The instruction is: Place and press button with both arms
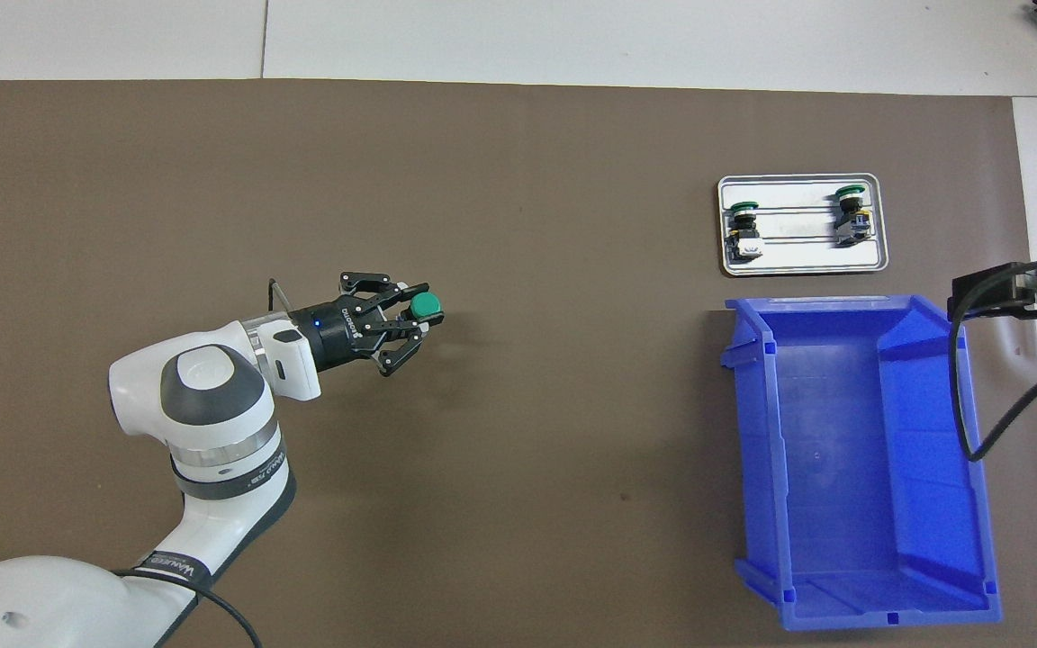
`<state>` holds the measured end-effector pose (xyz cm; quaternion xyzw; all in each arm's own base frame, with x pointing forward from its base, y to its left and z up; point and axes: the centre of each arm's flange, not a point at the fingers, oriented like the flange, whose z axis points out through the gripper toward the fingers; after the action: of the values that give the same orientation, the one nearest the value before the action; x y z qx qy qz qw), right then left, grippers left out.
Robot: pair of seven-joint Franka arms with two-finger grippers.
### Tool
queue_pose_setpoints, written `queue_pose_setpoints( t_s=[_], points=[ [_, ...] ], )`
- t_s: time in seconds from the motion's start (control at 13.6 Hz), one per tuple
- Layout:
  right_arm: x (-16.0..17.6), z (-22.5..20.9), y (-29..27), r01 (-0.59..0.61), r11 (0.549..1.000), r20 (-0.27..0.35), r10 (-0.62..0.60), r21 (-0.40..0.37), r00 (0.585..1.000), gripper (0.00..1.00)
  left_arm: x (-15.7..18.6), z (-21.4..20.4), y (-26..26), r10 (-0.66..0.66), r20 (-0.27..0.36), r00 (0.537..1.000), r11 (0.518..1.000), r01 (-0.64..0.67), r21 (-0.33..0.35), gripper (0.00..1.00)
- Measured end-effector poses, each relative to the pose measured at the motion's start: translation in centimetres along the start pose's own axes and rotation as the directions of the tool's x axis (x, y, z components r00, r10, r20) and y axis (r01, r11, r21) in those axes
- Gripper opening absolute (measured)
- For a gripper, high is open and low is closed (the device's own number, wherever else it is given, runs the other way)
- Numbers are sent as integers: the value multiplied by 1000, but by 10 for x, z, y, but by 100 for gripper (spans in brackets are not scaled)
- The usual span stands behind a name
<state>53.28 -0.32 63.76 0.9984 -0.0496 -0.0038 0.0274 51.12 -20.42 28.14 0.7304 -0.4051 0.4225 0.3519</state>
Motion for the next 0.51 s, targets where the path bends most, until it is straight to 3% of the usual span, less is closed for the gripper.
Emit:
queue_pose_setpoints(
  t_s=[0.51],
  points=[
    [0, 0, 0, 0, 1000, 0, 0, 0, 1000, 100, -35, 4, 30, -7, -215, 977, 997, -10, -78, 41]
  ],
)
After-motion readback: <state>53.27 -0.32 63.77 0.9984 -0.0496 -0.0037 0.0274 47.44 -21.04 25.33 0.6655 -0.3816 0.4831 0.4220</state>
